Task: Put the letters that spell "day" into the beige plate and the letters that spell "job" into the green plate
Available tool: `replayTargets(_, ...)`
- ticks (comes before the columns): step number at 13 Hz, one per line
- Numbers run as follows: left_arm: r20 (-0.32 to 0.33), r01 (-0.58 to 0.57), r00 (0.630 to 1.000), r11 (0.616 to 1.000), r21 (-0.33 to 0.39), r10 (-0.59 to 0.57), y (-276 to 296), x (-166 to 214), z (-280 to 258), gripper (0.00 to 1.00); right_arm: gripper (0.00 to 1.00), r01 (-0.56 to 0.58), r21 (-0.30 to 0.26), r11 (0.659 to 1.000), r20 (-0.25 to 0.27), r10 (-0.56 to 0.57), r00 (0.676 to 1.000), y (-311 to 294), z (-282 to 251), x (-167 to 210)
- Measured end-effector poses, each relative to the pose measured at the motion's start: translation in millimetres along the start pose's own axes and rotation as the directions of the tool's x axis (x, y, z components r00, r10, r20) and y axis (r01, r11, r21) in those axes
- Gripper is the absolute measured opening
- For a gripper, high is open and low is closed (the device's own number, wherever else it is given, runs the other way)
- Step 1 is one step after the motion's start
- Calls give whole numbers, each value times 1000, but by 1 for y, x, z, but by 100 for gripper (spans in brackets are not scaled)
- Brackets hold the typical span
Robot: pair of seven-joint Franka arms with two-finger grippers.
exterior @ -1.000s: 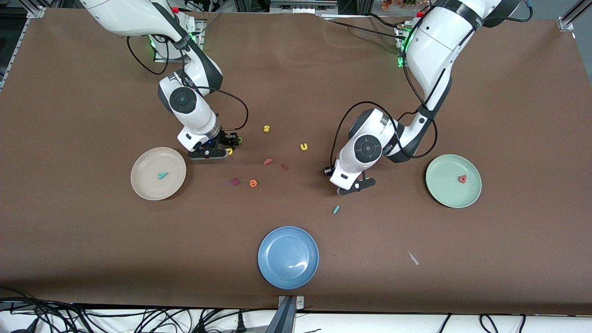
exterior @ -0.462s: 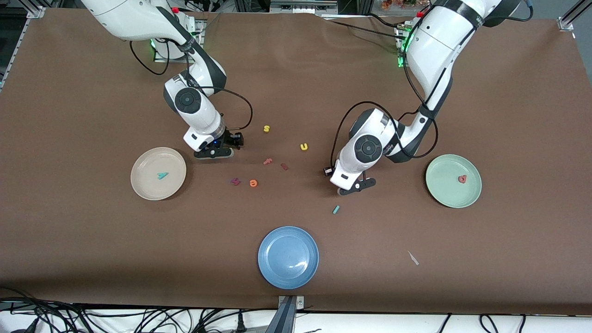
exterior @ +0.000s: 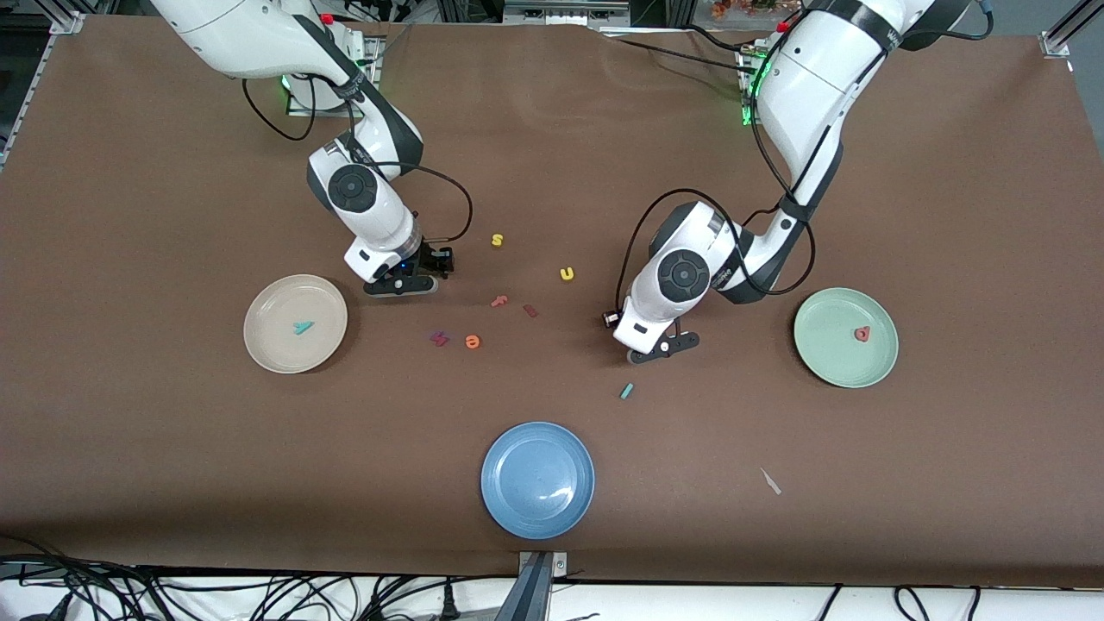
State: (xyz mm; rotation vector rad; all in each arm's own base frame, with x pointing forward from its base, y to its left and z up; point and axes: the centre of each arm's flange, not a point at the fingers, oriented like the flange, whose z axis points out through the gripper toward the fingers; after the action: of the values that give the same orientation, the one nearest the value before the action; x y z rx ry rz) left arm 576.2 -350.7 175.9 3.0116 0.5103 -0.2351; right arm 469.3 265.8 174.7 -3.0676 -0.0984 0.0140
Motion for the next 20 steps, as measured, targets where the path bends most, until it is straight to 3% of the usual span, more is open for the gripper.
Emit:
replayTargets(2,-1,19,1000,1000,14,-19,-12,20,-31,23,54,2,0,1000,0,-2,1000,0,1,0)
replayTargets(5,21,-3,1000,998,58,2,-67,57,-121,23,48,16,-6,1000,-5,-16,1000,0,0,0)
replayTargets(6,46,-28,999,997,79,24,-95,69,-142,23,42,17,-7,1000,-7,-17,1000,0,0,0)
replayTargets(7,88,-60,995,993,101,52,-128,82,-154,23,42,18,-8,1000,-8,-18,1000,0,0,0)
replayTargets(8,128,-94,989,990,109,80,-162,97,-158,23,33,19,-9,1000,-9,-19,1000,1,-1,1)
replayTargets(11,203,-171,967,983,72,153,-263,137,-146,23,27,20,-9,1000,-11,-20,1000,1,-1,1)
replayTargets(13,247,-199,954,976,92,171,-315,151,-122,23,27,22,-10,1000,-11,-22,1000,1,-1,1)
replayTargets(15,275,-219,945,968,122,179,-337,159,-93,23,27,30,-12,999,-16,-30,999,1,-5,2)
replayTargets(18,282,-234,939,966,106,196,-349,166,-68,24,27,78,-48,996,-24,-79,997,17,-29,13)
replayTargets(20,276,-236,940,967,97,202,-356,170,-71,35,27,132,-79,988,-30,-135,990,49,-53,28)
